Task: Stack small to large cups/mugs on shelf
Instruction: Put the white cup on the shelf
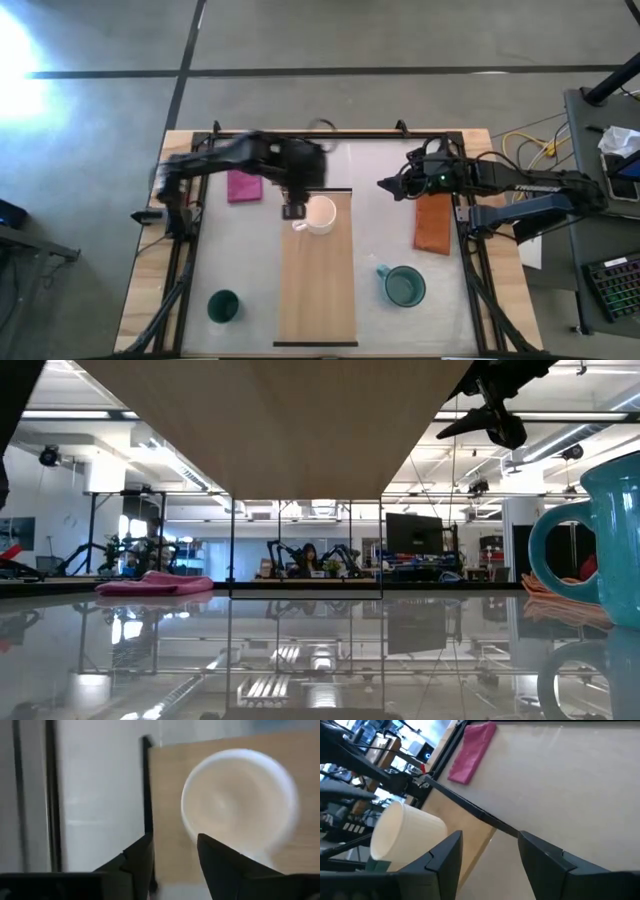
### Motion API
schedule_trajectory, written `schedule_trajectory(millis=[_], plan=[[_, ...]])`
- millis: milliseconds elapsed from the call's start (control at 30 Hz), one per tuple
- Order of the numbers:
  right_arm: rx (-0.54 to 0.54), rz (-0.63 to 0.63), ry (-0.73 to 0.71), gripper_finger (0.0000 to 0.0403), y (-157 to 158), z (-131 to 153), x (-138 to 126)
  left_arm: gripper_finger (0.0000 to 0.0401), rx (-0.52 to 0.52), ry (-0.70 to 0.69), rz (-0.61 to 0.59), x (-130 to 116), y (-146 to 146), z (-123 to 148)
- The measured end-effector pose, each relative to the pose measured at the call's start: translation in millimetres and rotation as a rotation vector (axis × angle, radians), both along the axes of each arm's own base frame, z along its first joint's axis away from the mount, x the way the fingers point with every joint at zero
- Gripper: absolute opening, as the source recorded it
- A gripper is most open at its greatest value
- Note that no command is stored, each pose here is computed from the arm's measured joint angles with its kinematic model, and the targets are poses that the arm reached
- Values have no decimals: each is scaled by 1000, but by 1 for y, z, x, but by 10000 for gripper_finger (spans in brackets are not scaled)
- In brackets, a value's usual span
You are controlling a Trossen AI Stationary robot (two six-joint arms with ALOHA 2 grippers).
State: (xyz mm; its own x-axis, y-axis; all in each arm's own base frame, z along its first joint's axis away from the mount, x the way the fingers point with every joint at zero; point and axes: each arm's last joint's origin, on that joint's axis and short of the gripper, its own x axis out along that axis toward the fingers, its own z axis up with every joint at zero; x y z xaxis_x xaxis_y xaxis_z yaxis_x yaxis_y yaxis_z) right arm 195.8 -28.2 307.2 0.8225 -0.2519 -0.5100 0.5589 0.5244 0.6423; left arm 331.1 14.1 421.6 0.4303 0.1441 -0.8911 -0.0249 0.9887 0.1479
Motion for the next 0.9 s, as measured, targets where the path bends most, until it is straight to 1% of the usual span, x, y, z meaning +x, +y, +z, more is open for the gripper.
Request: schedule_trajectory(millis=[100,200,267,333,400,433,500,633,700,800,900], plan=[[12,11,-19,184,-8,0,4,139,-79,-51,147,-29,-11,17],[44,66,-43,175,-22,-4,15,124,-127,-88,242,-48,-29,23],[67,113,-64,158,-30,-8,25,101,-159,-98,293,-56,-41,22],[90,163,-91,136,-36,-12,35,66,-198,-123,317,-63,-52,21],[112,206,-104,110,-39,-14,46,27,-230,-140,321,-63,-63,17],[121,221,-101,96,-40,-16,51,14,-248,-151,320,-63,-68,15],[128,240,-85,68,-38,-17,62,8,-283,-151,320,-60,-78,9],[76,261,-68,21,-37,-15,87,10,-333,-164,306,-56,-98,-1],[46,249,-68,12,-39,-10,98,10,-341,-152,299,-53,-107,-9],[2,249,-73,9,-43,0,114,10,-321,-139,282,-45,-119,-24],[-10,265,-27,9,-44,6,124,10,-295,-148,319,-37,-123,-38]])
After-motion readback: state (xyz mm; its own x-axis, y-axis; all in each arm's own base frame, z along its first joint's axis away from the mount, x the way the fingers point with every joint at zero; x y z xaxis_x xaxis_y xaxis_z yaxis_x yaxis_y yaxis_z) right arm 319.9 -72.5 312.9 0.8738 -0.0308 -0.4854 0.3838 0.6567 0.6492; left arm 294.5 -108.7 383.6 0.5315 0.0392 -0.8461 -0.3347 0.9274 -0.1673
